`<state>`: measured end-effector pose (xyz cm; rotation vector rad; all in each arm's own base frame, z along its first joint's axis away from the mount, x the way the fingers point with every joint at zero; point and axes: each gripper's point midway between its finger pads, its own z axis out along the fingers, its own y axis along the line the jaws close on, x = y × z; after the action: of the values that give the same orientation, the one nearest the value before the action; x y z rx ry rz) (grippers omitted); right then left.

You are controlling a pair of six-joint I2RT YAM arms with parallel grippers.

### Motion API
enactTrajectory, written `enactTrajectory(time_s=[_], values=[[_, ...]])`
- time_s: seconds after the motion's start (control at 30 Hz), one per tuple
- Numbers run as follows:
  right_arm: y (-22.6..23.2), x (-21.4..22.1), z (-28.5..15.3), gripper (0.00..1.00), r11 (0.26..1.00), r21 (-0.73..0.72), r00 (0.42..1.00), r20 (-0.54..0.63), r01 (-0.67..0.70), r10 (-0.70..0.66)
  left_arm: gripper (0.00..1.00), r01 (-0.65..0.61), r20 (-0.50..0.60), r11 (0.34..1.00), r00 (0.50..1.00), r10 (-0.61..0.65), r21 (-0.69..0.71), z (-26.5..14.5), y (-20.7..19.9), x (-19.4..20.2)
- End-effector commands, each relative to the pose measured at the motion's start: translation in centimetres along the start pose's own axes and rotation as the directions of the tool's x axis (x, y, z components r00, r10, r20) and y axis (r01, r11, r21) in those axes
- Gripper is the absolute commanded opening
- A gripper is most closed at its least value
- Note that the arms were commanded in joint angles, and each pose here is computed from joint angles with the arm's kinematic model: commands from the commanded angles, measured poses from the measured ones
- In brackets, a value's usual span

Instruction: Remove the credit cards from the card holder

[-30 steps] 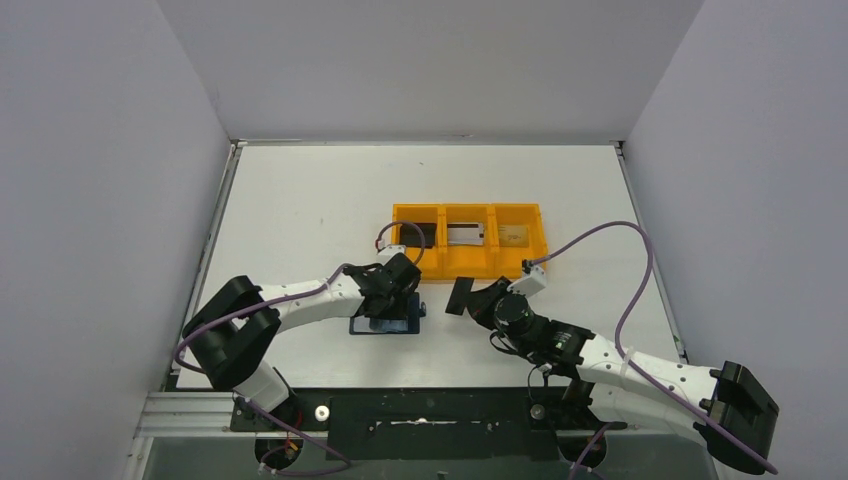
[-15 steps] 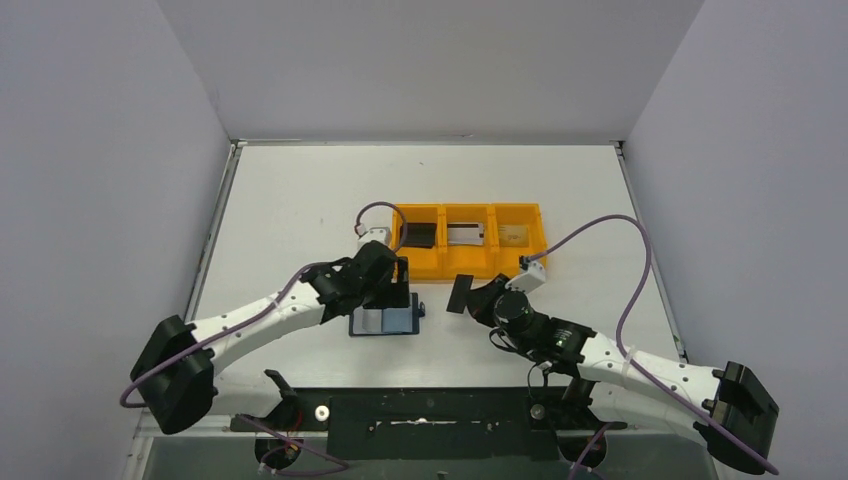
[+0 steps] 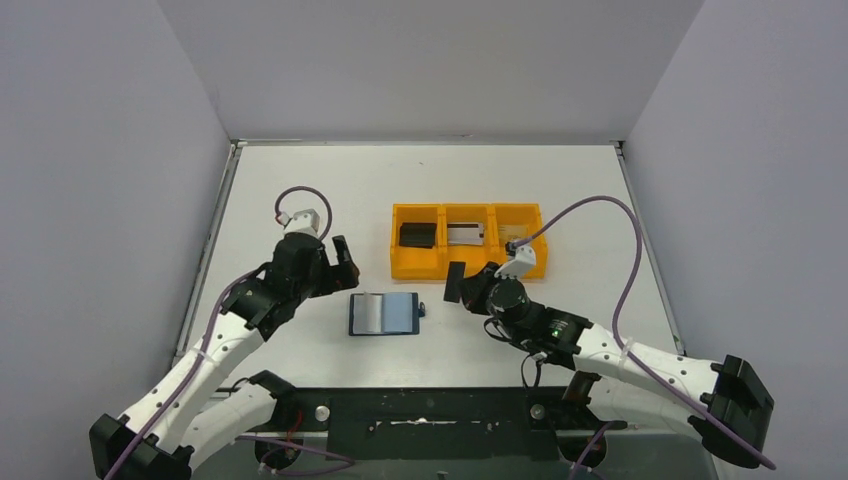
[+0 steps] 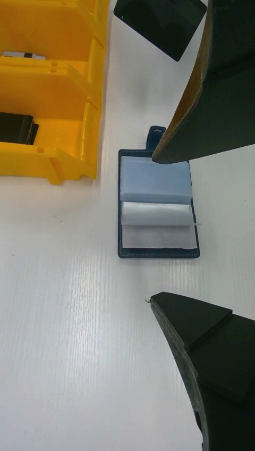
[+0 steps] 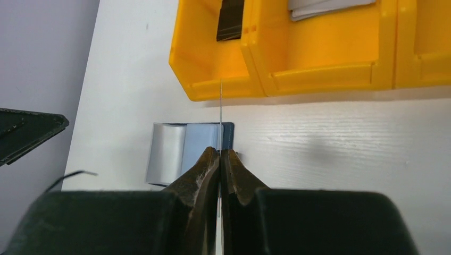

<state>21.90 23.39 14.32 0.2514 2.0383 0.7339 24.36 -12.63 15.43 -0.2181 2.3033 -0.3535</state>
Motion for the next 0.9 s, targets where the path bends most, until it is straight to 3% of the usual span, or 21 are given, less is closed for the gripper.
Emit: enactTrajectory(time_s=[0.0, 0.2, 0.37, 0.6, 0.77, 0.87], values=[[3.9, -3.6, 0.2, 0.0, 0.995, -0.073, 0.994, 0.083, 0.075, -0.069, 0.94, -0.03, 0.095, 0.999, 0.995, 0.033, -0.027, -1.6, 1.0, -2.2], [5.5, -4.3, 0.8, 0.0, 0.976, -0.09, 0.978, 0.083, 0.197, -0.19, 0.95, -0.047, 0.187, 0.994, 0.98, 0.066, -0.103, -1.7, 3.2, -3.7], [6.6, -4.8, 1.3, 0.0, 0.947, -0.102, 0.95, 0.088, 0.306, -0.298, 0.96, -0.057, 0.231, 0.996, 0.97, 0.072, -0.07, -1.5, 3.1, -3.7], [7.9, -5.8, 2.4, 0.0, 0.877, -0.104, 0.881, 0.127, 0.469, -0.456, 0.96, -0.053, 0.252, 0.995, 0.965, 0.072, -0.084, -1.5, 3.4, -4.2], [9.4, -6.3, 3.5, 0.0, 0.753, -0.117, 0.761, 0.154, 0.648, -0.631, 0.96, -0.034, 0.28, 0.993, 0.958, 0.064, -0.113, -1.4, 3.9, -4.7], [9.8, -5.6, 4.8, 0.0, 0.596, -0.129, 0.61, 0.138, 0.792, -0.781, 0.96, -0.028, 0.283, 0.992, 0.957, 0.063, -0.126, -1.5, 4.2, -4.9]])
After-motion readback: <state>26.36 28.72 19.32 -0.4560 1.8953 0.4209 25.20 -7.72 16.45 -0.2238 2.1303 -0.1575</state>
